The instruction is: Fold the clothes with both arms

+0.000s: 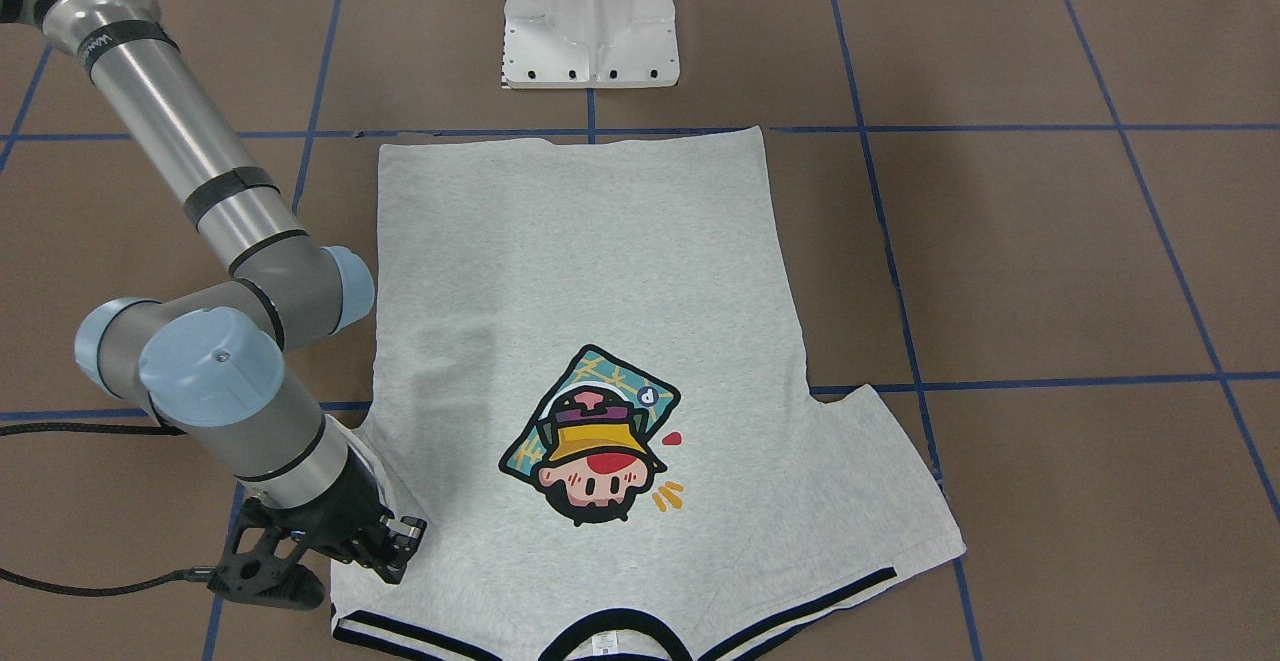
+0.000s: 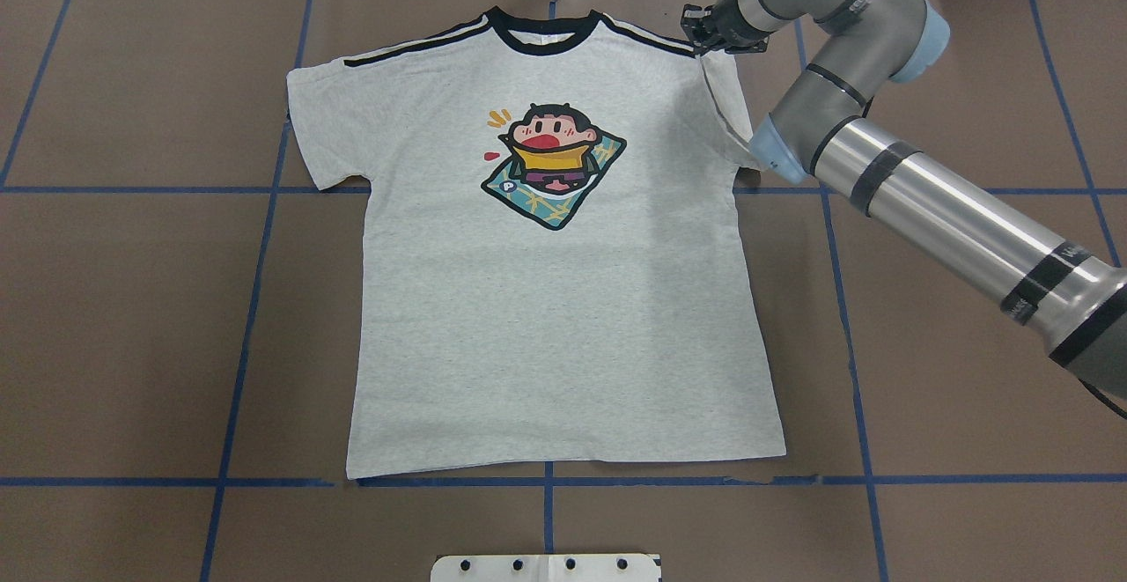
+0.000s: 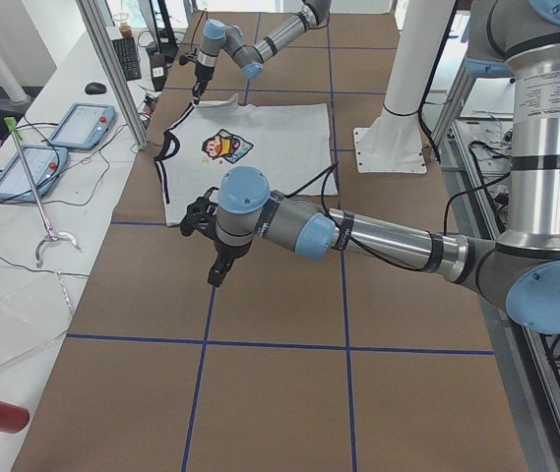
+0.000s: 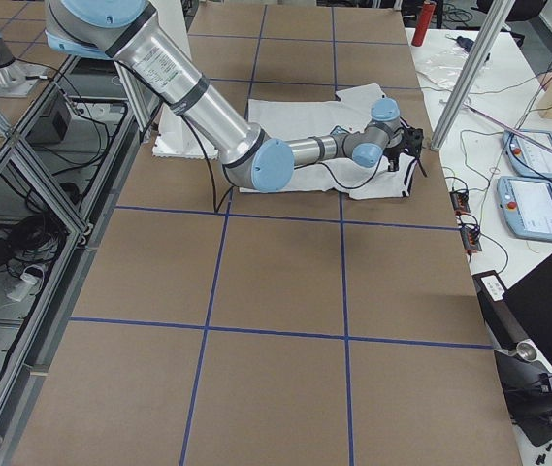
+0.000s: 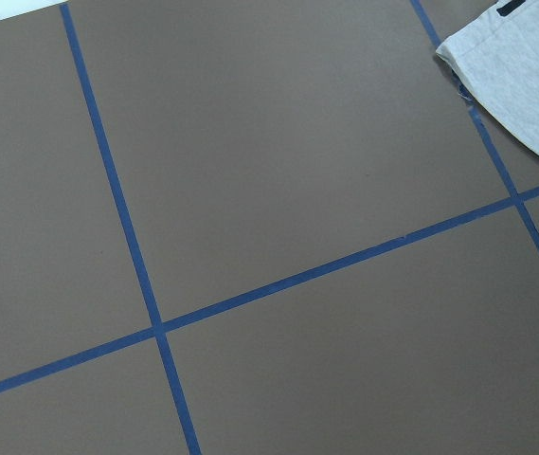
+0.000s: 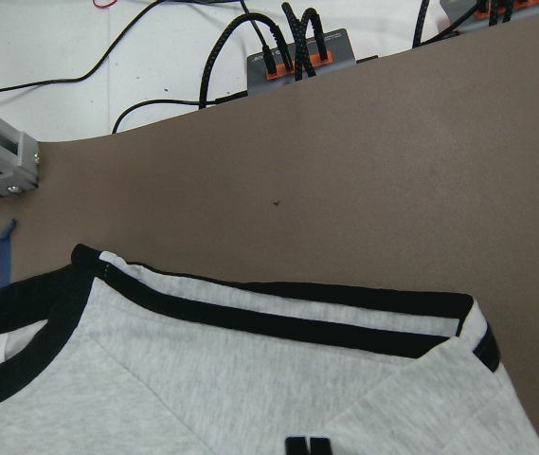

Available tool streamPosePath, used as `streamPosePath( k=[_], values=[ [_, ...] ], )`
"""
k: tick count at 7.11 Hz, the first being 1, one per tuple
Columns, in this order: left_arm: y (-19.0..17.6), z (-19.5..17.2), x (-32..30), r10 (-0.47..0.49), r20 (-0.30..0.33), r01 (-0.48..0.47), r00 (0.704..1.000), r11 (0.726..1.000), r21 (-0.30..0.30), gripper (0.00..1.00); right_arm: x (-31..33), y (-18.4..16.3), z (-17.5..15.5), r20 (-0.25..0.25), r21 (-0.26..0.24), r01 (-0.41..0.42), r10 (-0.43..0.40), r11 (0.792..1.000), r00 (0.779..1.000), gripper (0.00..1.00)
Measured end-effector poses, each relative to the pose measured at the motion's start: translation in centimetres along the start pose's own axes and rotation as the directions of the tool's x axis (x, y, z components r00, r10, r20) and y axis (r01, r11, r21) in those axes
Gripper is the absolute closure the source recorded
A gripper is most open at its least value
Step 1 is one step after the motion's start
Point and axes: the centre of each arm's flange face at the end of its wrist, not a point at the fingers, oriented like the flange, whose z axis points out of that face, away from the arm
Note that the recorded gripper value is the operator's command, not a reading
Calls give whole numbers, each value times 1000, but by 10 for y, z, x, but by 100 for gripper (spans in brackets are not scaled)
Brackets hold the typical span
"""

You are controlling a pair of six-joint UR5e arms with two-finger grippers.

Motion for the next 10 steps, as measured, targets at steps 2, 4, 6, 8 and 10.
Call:
streamPosePath(
  k=[2, 4, 6, 8, 10],
  values=[
    [0, 0, 1, -1, -4, 1, 1000, 1000, 1, 0, -12, 3, 23, -74, 39, 8, -5, 999, 997, 100],
    [0, 0, 1, -2, -5, 2, 1000, 1000, 0, 0, -22, -2, 27, -94, 61, 11, -5, 998, 996, 100],
    [0, 0, 0, -4, -6, 4, 1000, 1000, -2, 0, -30, -6, 27, -103, 74, 12, -4, 997, 995, 100],
    [1, 1, 0, -6, -6, 6, 1000, 1000, -3, 0, -31, -7, 27, -106, 82, 13, -4, 997, 994, 1],
    [0, 2, 2, -6, -8, 6, 1000, 1000, -5, 0, -39, -9, 22, -95, 85, 16, -7, 996, 995, 0]
  ],
)
